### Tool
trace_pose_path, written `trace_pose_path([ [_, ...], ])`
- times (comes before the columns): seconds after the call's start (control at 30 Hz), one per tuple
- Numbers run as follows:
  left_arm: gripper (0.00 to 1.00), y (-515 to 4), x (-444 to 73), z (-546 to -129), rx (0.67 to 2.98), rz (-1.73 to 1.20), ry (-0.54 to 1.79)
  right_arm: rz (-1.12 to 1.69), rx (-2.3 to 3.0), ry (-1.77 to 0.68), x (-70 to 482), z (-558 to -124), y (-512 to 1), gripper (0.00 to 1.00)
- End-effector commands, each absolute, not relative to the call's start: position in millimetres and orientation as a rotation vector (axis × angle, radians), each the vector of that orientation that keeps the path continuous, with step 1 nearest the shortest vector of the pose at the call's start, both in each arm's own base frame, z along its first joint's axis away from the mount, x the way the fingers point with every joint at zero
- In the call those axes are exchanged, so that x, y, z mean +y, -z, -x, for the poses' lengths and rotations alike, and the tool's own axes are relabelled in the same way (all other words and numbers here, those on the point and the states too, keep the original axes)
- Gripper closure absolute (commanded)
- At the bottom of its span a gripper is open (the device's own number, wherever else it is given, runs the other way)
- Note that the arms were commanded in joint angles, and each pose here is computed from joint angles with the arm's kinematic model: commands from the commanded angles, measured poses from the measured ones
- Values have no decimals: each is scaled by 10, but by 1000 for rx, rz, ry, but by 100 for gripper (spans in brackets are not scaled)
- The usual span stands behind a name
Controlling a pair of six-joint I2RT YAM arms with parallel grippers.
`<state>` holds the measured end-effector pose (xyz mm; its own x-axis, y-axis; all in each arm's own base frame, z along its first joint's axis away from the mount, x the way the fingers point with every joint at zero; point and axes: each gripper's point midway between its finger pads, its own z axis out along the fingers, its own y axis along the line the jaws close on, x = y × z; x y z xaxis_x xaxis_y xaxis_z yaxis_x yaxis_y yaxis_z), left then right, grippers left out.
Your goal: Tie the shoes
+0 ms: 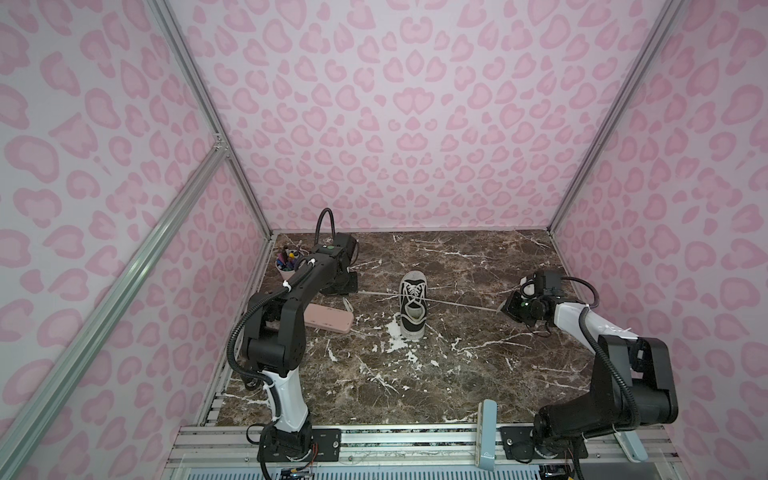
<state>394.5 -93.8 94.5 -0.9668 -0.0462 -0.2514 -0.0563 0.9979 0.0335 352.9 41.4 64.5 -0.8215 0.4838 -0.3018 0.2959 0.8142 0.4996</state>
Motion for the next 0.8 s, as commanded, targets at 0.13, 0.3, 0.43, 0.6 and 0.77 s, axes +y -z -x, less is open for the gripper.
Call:
trace_pose_path([
  [0.13,96,-1008,-1203,-3804,2874,-8,11,-417,2615,-673,851,-3595,-765,100],
  [0.3,96,-1085,-1251,-3766,2857,-17,31,-312,2604,-704,1135,-3677,-991,100],
  [0.43,96,-1119,-1276,-3735,2851,-17,46,-200,2591,-735,1441,-3710,-1228,100],
  [0.6,96,-1128,-1316,-3693,2848,-16,64,-75,2580,-771,1820,-3709,-1488,100],
  [0.77,96,-1159,-1393,-3645,2838,-18,103,11,2531,-827,2182,-3767,-1787,100],
])
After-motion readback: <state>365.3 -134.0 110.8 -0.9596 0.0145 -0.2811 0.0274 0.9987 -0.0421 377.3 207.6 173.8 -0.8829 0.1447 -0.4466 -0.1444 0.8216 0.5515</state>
